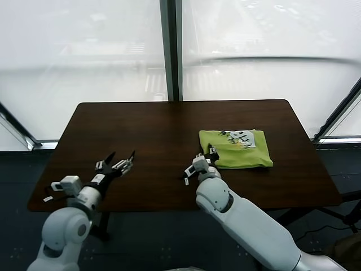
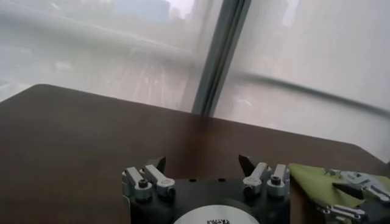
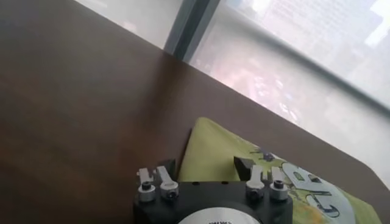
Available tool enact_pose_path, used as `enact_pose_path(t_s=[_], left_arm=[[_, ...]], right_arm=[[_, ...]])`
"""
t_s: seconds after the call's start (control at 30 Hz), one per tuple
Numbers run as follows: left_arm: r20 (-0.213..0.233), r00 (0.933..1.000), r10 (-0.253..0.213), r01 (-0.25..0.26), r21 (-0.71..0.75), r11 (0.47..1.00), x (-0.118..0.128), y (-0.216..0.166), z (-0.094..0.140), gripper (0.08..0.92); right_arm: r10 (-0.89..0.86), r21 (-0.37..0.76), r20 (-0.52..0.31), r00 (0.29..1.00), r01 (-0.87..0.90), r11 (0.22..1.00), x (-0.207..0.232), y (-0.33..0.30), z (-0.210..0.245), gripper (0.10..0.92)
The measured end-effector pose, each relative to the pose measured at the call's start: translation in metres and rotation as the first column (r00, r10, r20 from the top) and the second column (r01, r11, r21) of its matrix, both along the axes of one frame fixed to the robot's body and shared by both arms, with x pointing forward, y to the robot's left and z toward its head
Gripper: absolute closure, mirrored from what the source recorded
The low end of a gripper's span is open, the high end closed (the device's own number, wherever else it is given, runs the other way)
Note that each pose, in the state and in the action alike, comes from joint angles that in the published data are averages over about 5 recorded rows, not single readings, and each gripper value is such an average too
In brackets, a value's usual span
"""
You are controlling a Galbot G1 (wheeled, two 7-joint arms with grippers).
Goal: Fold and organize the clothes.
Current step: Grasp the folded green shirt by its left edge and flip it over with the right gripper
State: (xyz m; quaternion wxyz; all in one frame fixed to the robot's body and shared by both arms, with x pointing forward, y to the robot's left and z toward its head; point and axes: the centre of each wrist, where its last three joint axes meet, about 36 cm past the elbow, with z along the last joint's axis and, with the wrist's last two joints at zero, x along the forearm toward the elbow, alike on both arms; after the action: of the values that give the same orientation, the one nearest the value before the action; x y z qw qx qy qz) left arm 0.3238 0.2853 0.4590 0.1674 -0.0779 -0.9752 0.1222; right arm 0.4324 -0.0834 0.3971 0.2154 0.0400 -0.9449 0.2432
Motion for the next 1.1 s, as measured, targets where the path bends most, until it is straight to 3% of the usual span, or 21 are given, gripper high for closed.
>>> enact_pose_path(t_s=[0.13, 0.23, 0.37, 0.6, 0.9, 1.0, 1.1], left_arm=[[0.006, 1.0, 0.006, -0.006, -0.004, 1.0, 0.002, 0.002, 0.001, 0.092], [0.011, 0.9998, 0.018, -0.018, -0.014, 1.0, 0.005, 0.008, 0.001, 0.092], [0.02, 0.999, 0.041, -0.04, -0.021, 0.999, 0.01, 0.022, 0.004, 0.092], [0.04, 0.9942, 0.1, -0.099, -0.019, 0.995, 0.018, 0.054, 0.016, 0.092], [0.069, 0.9834, 0.168, -0.169, 0.008, 0.986, 0.016, 0.085, 0.029, 0.092], [0.071, 0.9819, 0.176, -0.177, 0.003, 0.984, 0.014, 0.087, 0.027, 0.092], [0.073, 0.9812, 0.179, -0.179, -0.005, 0.984, 0.013, 0.086, 0.026, 0.092]], right_arm=[[0.014, 0.027, -0.007, 1.0, -0.014, 1.0, -0.002, -0.002, 0.001, 0.85], [0.052, 0.109, -0.008, 0.999, -0.051, 0.993, -0.003, -0.004, 0.005, 0.851], [0.134, 0.3, 0.017, 0.991, -0.133, 0.945, -0.005, -0.005, 0.017, 0.851], [0.248, 0.654, 0.13, 0.96, -0.271, 0.706, -0.012, 0.014, 0.061, 0.851], [0.201, 0.863, 0.2, 0.959, -0.27, 0.428, -0.005, 0.011, 0.111, 0.851], [0.159, 0.868, 0.197, 0.967, -0.248, 0.431, 0.005, -0.013, 0.108, 0.851], [0.132, 0.817, 0.166, 0.977, -0.211, 0.537, 0.018, -0.048, 0.088, 0.851]])
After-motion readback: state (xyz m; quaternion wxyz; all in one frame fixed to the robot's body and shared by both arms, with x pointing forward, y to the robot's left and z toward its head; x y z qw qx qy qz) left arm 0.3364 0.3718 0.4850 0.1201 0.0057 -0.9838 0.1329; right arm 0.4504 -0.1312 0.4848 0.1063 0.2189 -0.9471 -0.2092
